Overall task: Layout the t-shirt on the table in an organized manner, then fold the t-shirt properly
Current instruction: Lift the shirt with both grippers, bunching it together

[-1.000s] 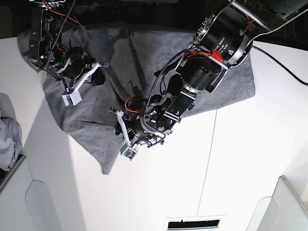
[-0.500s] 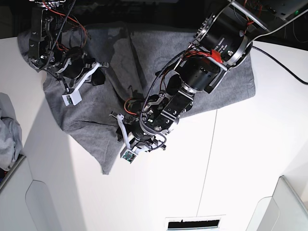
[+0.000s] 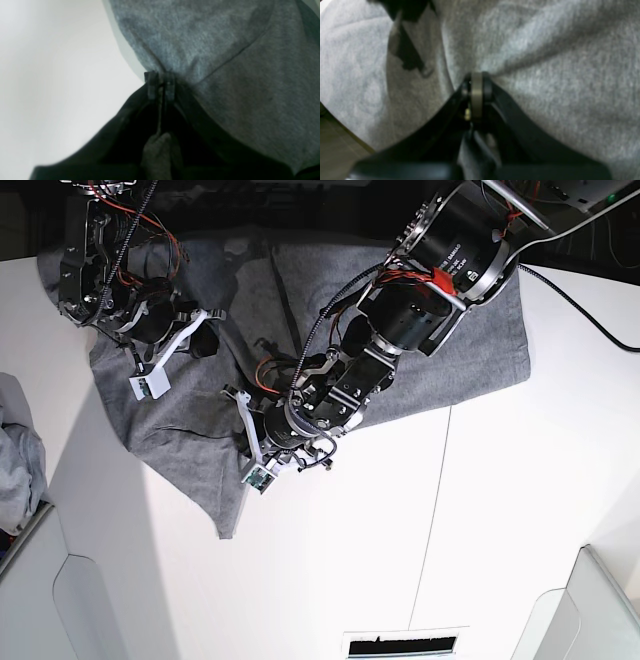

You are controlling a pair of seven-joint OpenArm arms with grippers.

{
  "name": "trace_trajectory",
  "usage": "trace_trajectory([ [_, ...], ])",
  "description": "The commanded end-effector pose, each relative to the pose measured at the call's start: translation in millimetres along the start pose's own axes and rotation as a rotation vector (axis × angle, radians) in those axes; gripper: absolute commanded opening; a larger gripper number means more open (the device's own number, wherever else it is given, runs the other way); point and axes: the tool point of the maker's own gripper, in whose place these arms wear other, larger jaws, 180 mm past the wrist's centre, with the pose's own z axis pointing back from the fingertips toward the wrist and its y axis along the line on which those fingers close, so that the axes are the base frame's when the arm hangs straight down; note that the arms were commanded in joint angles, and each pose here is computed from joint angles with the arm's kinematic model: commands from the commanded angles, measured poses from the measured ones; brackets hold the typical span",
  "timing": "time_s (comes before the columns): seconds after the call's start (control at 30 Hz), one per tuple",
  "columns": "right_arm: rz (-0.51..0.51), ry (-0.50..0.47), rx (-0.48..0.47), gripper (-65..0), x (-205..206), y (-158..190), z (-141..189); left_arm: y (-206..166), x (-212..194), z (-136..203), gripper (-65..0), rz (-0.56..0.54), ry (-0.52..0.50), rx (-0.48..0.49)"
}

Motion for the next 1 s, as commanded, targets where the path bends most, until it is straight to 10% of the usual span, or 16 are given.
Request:
trace_trajectory([
  [0.0,0.019,0.118,-0.054,-65.0,-25.7,-11.3,2.1,4.3,36.0,-2.9,-65.0,-0.018,-0.082,0.004],
  [0.23,0.022,0.109,-0.057,-65.0,-24.1,-11.8,1.9,12.6,93.9,-1.5,-65.0,-0.087,-0.14,-0.022],
  [0.57,0.04,0.121,-0.078,-65.0,-25.4,-16.0,2.3,-172.8,58.9,37.8,-65.0,-0.373,-0.08,-0.579],
  [0.97,0.056,0.143,-0.106,-65.0,-30.0,-21.8,3.7,-128.5,91.2,21.0,-65.0,-0.323,-0.181,-0.339],
])
